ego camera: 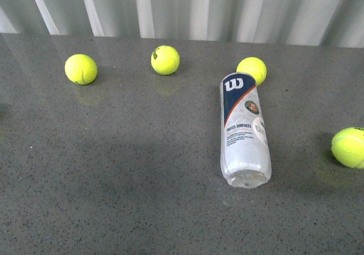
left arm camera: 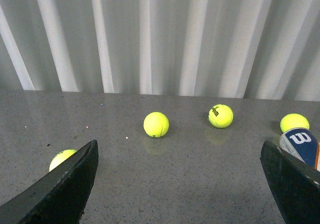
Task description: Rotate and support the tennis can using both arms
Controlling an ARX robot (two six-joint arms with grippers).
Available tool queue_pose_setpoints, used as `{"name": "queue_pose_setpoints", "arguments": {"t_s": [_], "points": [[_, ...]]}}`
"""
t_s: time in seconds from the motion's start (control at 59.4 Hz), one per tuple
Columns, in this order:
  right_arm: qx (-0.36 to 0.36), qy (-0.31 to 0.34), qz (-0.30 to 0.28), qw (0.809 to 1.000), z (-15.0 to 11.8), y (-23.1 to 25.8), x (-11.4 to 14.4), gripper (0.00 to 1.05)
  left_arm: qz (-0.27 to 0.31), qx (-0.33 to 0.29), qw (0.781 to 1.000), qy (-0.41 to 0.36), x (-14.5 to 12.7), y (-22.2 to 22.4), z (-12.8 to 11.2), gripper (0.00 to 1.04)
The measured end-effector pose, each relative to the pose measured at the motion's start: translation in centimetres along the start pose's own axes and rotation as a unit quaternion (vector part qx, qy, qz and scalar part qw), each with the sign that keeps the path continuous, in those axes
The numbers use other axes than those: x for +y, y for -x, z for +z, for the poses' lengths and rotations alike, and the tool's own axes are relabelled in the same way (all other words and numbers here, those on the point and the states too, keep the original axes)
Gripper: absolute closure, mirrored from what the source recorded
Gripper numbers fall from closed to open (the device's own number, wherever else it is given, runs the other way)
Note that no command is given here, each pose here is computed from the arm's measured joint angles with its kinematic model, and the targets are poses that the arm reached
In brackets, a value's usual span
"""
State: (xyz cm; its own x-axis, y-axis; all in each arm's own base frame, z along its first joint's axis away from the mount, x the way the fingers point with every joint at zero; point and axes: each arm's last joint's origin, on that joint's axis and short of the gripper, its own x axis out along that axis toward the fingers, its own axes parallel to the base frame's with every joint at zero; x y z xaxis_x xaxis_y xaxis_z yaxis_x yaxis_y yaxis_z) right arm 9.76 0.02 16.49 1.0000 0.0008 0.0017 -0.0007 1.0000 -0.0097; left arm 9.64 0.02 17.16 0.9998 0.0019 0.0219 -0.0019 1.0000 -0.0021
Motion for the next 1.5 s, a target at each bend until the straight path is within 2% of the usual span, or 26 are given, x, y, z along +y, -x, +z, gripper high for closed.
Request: {"name": "queue_pose_setpoints", "arguments": {"t_s": [0.993, 1.044, 1.077, 1.094, 1.111, 1.162, 1.364, 1.431, 1.498], "points": [[0.0, 0.0, 0.0, 1.0, 0.0, 0.0, 0.0, 0.07, 0.0, 0.0, 1.0, 0.0, 0.0, 0.0, 0.0, 0.07], [0.031, -0.014, -0.026, 0.999, -0.1, 0.0, 0.0, 0.07, 0.0, 0.0, 1.0, 0.0, 0.0, 0.0, 0.0, 0.07], [0.118, -0.024, -0.091, 0.989, 0.4, -0.1, 0.1, 0.07, 0.0, 0.0, 1.0, 0.0, 0.0, 0.0, 0.0, 0.07], [0.128, -0.025, -0.099, 0.987, 0.5, -0.1, 0.1, 0.07, 0.0, 0.0, 1.0, 0.0, 0.0, 0.0, 0.0, 0.07], [0.176, -0.024, -0.145, 0.973, 1.3, -0.5, 0.0, 0.07, 0.001, 0.0, 1.0, 0.0, 0.0, 0.0, 0.0, 0.07], [0.189, -0.031, -0.181, 0.965, 3.0, -1.6, -0.2, 0.07, 0.0, 0.0, 1.0, 0.0, 0.0, 0.0, 0.0, 0.07], [0.147, -0.117, -0.186, 0.964, 11.1, -9.6, -2.3, 0.07, 0.0, 0.0, 1.0, 0.0, 0.0, 0.0, 0.0, 0.07], [0.169, -0.135, -0.181, 0.959, 12.5, -13.3, -2.6, 0.07, 0.0, 0.0, 1.0, 0.0, 0.0, 0.0, 0.0, 0.07], [0.211, -0.146, -0.165, 0.952, 12.6, -16.6, -2.3, 0.07, 0.0, 0.0, 1.0, 0.0, 0.0, 0.0, 0.0, 0.07]]}}
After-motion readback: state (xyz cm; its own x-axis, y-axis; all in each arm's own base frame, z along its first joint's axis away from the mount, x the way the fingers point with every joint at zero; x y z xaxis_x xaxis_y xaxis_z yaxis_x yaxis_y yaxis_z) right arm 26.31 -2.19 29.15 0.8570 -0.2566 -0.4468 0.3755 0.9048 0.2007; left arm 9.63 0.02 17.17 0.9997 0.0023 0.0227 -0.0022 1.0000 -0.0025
